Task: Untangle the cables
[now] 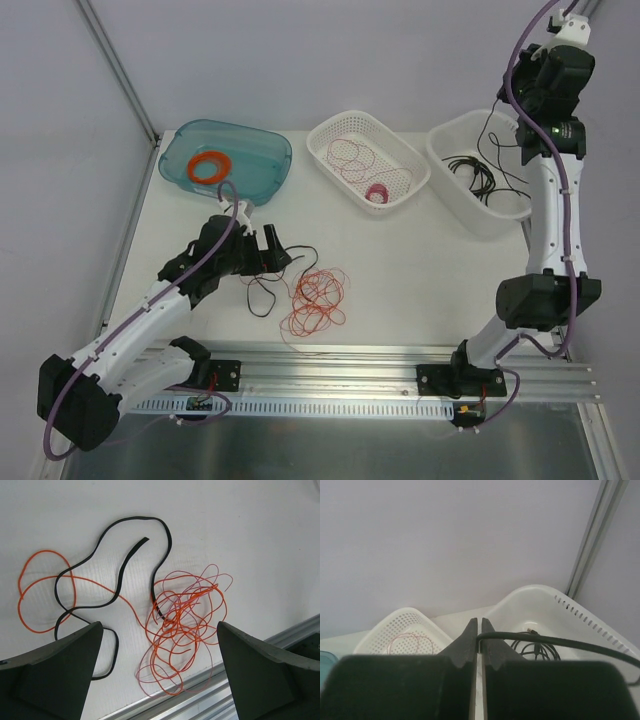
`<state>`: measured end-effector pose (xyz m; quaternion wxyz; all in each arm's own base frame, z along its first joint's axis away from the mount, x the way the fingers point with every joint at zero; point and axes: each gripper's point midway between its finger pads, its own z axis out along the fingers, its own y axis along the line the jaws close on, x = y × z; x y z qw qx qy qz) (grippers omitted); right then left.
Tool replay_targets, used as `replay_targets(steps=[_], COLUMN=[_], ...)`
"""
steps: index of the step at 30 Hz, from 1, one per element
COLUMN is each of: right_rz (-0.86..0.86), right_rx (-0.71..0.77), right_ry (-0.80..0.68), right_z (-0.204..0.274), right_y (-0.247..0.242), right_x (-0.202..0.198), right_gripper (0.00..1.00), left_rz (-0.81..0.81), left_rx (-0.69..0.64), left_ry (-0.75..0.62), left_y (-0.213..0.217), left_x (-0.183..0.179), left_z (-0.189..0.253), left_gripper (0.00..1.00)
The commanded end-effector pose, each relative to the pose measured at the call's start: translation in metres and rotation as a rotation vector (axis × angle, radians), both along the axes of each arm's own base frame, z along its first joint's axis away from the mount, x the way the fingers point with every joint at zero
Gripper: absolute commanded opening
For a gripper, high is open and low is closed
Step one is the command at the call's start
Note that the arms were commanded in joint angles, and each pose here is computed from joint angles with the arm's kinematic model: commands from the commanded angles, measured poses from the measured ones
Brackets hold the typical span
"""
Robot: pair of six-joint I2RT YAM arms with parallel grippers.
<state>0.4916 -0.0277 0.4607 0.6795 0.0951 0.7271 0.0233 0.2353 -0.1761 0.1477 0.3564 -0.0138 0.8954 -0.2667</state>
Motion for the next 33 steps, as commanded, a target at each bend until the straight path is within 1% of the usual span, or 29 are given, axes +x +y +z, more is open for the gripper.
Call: replay_targets(steps=[1,2,3,4,5,6,7,8,9,10,11,13,14,17,18,20,21,23,24,26,27,28,29,30,31,33], right_rz=[0.033,0.017,0.007,-0.002,-0.044,-0.059,-0.093,-0.112,-0.134,-0.155,-0.167,-0.197,-0.202,-0.207,-0.199,-0.165,-0.146,-0.076,-0.046,0.059,0.096,0.182,0.229,0.271,0.365,0.458], right_rx=[0.018,0.029,0.048,0.074,0.086,0.098,0.118,0.118,0.146,0.149,0.156,0.165,0.177,0.189,0.190,0.194,0.196,0.202,0.204,0.216,0.216,0.211,0.204,0.200,0.185,0.167], right_ry=[-0.026,-0.007,0.051,0.058,0.078,0.127,0.172,0.205,0.257,0.283,0.298,0.334,0.321,0.350,0.346,0.382,0.377,0.408,0.425,0.444,0.492,0.477,0.495,0.534,0.546,0.573], right_z=[-0.006,-0.019,-0.051,-0.065,-0.079,-0.105,-0.128,-0.140,-0.157,-0.165,-0.168,-0.176,-0.166,-0.166,-0.155,-0.162,-0.152,-0.157,-0.160,-0.165,-0.186,-0.180,-0.187,-0.202,-0.205,-0.216], right_y=[-0.004,-0.009,-0.012,-0.014,-0.023,-0.026,-0.033,-0.037,-0.040,-0.043,-0.044,-0.047,-0.046,-0.041,-0.037,-0.024,-0.017,0.005,0.015,0.046,0.060,0.085,0.099,0.112,0.139,0.167], right_x=[0.021,0.027,0.034,0.041,0.044,0.048,0.053,0.053,0.051,0.050,0.047,0.037,0.029,0.008,-0.006,-0.022,-0.037,-0.054,-0.070,-0.088,-0.100,-0.114,-0.123,-0.134,-0.150,-0.167], right_gripper=[0.01,0.02,0.04,0.08,0.19,0.28,0.45,0.54,0.60,0.65,0.73,0.79,0.83,0.86,0.87,0.88,0.88,0.89,0.89,0.90,0.91,0.91,0.92,0.92,0.93,0.93], left_rz=[-0.001,0.003,0.002,0.000,-0.004,-0.012,-0.018,-0.024,-0.029,-0.030,-0.033,-0.039,-0.039,-0.049,-0.045,-0.043,-0.044,-0.038,-0.034,-0.030,-0.032,-0.034,-0.038,-0.039,-0.035,-0.012], left_rx=[0.048,0.047,0.052,0.054,0.056,0.057,0.060,0.062,0.062,0.064,0.061,0.057,0.055,0.042,0.037,0.032,0.029,0.026,0.032,0.030,0.033,0.032,0.033,0.038,0.040,0.058], left_ry=[0.020,0.022,0.030,0.034,0.038,0.040,0.045,0.045,0.049,0.050,0.051,0.054,0.057,0.069,0.071,0.094,0.102,0.121,0.139,0.154,0.164,0.172,0.178,0.190,0.196,0.204], left_y=[0.014,0.015,0.015,0.015,0.016,0.015,0.015,0.014,0.014,0.015,0.014,0.014,0.014,0.012,0.012,0.012,0.012,0.012,0.013,0.013,0.012,0.012,0.012,0.011,0.012,0.015], left_x=[-0.008,-0.008,-0.009,-0.010,-0.011,-0.012,-0.012,-0.013,-0.014,-0.014,-0.015,-0.018,-0.019,-0.024,-0.024,-0.028,-0.029,-0.031,-0.033,-0.034,-0.035,-0.036,-0.037,-0.037,-0.037,-0.035], left_z=[-0.013,-0.015,-0.018,-0.019,-0.021,-0.021,-0.023,-0.023,-0.024,-0.024,-0.024,-0.024,-0.024,-0.025,-0.025,-0.029,-0.030,-0.034,-0.038,-0.040,-0.042,-0.043,-0.044,-0.046,-0.047,-0.050], left_gripper=[0.99,0.99,0.99,0.99,0.99,0.99,0.99,0.99,0.99,0.99,0.99,0.99,0.99,0.99,0.99,0.99,0.99,0.99,0.99,0.99,0.99,0.99,0.99,0.99,0.98,0.96])
